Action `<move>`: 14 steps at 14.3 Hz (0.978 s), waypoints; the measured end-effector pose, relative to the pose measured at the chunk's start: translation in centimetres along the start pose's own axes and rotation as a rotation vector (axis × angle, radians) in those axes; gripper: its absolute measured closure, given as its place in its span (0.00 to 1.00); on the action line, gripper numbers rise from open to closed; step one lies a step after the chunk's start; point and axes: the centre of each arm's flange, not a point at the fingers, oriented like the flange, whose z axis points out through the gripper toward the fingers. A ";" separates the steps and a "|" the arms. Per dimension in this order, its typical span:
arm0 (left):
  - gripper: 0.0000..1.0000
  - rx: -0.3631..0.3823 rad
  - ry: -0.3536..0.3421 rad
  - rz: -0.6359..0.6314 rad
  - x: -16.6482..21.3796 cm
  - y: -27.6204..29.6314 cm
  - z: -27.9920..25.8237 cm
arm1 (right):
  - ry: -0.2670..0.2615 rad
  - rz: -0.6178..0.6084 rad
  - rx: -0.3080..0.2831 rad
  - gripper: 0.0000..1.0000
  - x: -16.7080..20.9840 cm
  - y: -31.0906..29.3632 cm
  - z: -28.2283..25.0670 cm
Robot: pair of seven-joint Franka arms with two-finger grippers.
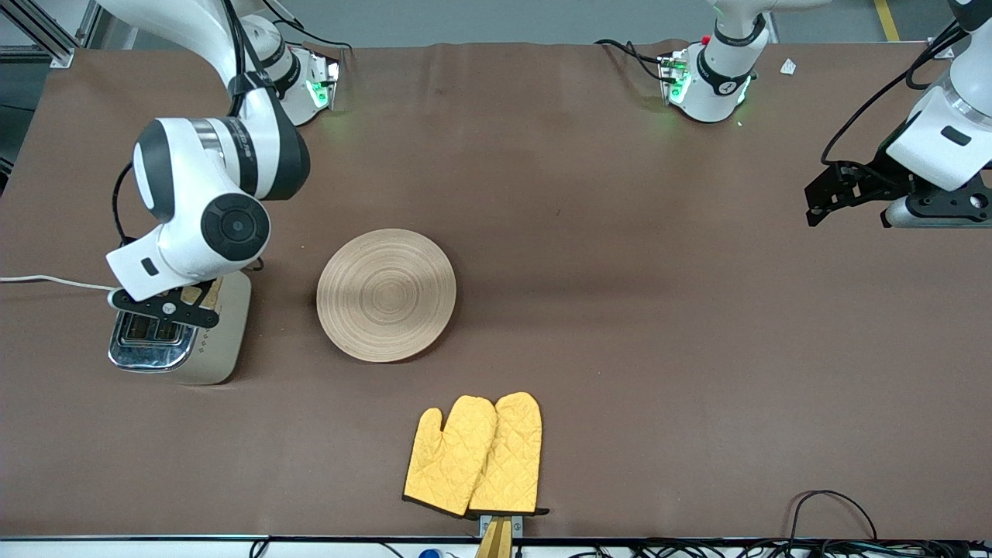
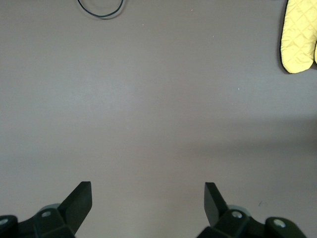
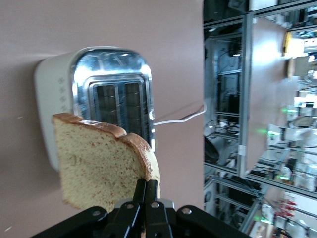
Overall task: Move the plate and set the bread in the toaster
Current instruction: 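Lower the bread into the toaster slot with the right gripper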
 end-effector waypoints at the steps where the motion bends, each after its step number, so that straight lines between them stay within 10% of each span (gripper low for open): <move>1: 0.00 0.000 0.000 0.000 0.0 0.0 0.0 | 0.002 0.001 -0.036 0.98 0.5 -0.1 0.7; 14: 0.00 0.000 0.000 0.000 0.0 0.0 0.0 | -0.029 -0.014 -0.174 0.98 2.9 -1.1 5.9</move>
